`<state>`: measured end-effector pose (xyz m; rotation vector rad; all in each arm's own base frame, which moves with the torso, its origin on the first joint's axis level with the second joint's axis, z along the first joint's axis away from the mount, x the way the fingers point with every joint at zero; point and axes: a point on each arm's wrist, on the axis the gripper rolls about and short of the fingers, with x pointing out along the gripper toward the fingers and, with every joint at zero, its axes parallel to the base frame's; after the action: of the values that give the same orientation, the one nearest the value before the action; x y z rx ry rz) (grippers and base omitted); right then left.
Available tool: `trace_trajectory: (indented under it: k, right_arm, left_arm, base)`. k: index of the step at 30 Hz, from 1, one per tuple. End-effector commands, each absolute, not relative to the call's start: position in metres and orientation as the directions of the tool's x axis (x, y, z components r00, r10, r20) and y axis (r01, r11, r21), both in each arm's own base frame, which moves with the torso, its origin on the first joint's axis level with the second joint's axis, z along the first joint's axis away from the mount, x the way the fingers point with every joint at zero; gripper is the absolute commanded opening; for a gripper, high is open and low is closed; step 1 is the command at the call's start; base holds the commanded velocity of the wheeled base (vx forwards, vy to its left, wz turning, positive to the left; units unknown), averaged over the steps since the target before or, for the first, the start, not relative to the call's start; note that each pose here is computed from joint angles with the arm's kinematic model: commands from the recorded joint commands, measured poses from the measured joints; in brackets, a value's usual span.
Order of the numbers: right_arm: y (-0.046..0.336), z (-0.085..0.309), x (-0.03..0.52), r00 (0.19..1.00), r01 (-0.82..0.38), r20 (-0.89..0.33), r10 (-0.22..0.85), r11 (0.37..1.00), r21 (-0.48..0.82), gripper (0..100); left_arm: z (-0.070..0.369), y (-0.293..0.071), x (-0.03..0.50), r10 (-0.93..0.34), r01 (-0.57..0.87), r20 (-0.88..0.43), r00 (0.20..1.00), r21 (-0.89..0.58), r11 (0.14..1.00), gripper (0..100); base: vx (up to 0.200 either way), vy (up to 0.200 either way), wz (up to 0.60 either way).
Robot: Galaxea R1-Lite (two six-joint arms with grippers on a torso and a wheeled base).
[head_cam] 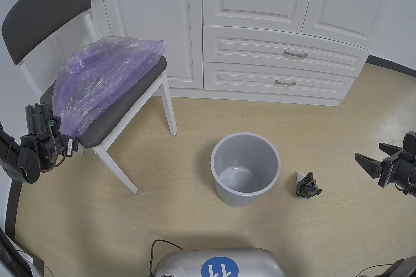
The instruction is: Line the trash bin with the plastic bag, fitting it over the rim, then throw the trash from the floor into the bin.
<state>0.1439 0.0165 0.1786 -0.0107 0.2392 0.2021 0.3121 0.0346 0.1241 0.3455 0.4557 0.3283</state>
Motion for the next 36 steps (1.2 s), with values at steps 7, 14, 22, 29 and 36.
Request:
trace_trajectory:
  k: [7, 14, 22, 29, 36]
  right_arm:
    - [0.020, 0.183, 0.138, 0.952, -0.228, -0.209, 0.225, 0.974, 0.013, 100]
    - [0.020, 0.175, 0.137, 0.944, -0.229, -0.240, 0.226, 0.973, 0.017, 100]
    - [0.028, 0.162, 0.142, 0.912, -0.288, -0.306, 0.272, 0.958, -0.009, 100]
    - [0.029, 0.156, 0.138, 0.904, -0.308, -0.323, 0.279, 0.950, -0.043, 100]
    - [0.028, 0.161, 0.132, 0.914, -0.308, -0.290, 0.282, 0.950, -0.047, 100]
  left_arm:
    - [0.125, 0.033, 0.313, 0.379, -0.227, -0.364, 0.850, 0.396, 0.890, 100]
    - [0.125, 0.021, 0.311, 0.349, -0.196, -0.365, 0.863, 0.396, 0.897, 100]
    - [0.135, 0.015, 0.308, 0.334, -0.190, -0.337, 0.880, 0.395, 0.899, 100]
    - [0.134, 0.016, 0.307, 0.336, -0.189, -0.342, 0.877, 0.399, 0.897, 100]
    - [0.136, 0.017, 0.300, 0.349, -0.193, -0.339, 0.873, 0.418, 0.888, 100]
  base:
    - [0.000, 0.000, 0.00]
    - [0.000, 0.000, 0.00]
    - [0.000, 0.000, 0.00]
    - [0.000, 0.000, 0.00]
    - [0.000, 0.000, 0.00]
